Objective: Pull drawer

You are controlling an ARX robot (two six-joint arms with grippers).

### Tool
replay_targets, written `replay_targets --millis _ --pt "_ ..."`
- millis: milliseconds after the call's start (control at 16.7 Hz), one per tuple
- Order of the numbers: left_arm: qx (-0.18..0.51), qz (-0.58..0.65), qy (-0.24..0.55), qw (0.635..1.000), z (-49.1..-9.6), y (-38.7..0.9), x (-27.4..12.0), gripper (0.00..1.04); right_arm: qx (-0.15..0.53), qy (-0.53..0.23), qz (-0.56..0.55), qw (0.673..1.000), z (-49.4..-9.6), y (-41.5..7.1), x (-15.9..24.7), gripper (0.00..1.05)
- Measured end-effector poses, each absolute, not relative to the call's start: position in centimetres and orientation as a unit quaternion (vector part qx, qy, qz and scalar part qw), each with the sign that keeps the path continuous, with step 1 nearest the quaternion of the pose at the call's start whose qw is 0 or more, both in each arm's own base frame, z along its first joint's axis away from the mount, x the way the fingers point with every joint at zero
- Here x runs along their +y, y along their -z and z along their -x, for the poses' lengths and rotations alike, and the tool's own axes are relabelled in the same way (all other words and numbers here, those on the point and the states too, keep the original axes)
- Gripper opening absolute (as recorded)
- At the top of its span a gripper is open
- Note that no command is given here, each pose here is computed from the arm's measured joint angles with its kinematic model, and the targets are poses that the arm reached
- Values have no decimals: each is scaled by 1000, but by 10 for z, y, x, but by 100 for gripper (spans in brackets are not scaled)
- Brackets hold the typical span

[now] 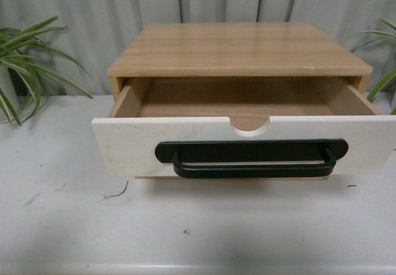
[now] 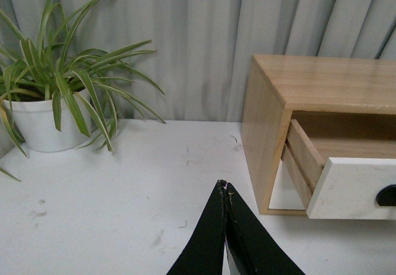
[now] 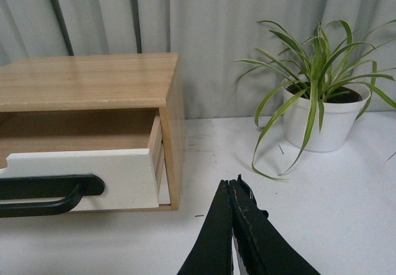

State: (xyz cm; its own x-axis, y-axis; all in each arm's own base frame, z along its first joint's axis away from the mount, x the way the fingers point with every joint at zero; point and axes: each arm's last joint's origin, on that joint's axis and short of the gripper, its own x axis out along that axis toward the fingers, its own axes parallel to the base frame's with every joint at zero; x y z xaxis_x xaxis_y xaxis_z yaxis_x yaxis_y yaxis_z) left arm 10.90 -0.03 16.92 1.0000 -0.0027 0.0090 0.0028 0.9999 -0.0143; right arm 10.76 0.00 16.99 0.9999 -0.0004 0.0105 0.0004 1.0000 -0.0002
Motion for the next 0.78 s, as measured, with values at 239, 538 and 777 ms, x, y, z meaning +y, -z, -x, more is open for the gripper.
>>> replay_targets --millis 239,538,777 --pt "-9 7 1 1000 -98 -169 0 2 3 1 0 1000 -97 -166 0 2" --pt "2 7 -1 1000 -98 -166 0 2 -3 0 0 1000 -97 -167 0 2" --pt "1 7 0 1000 -98 -166 0 19 -3 0 0 1000 -97 -167 0 23"
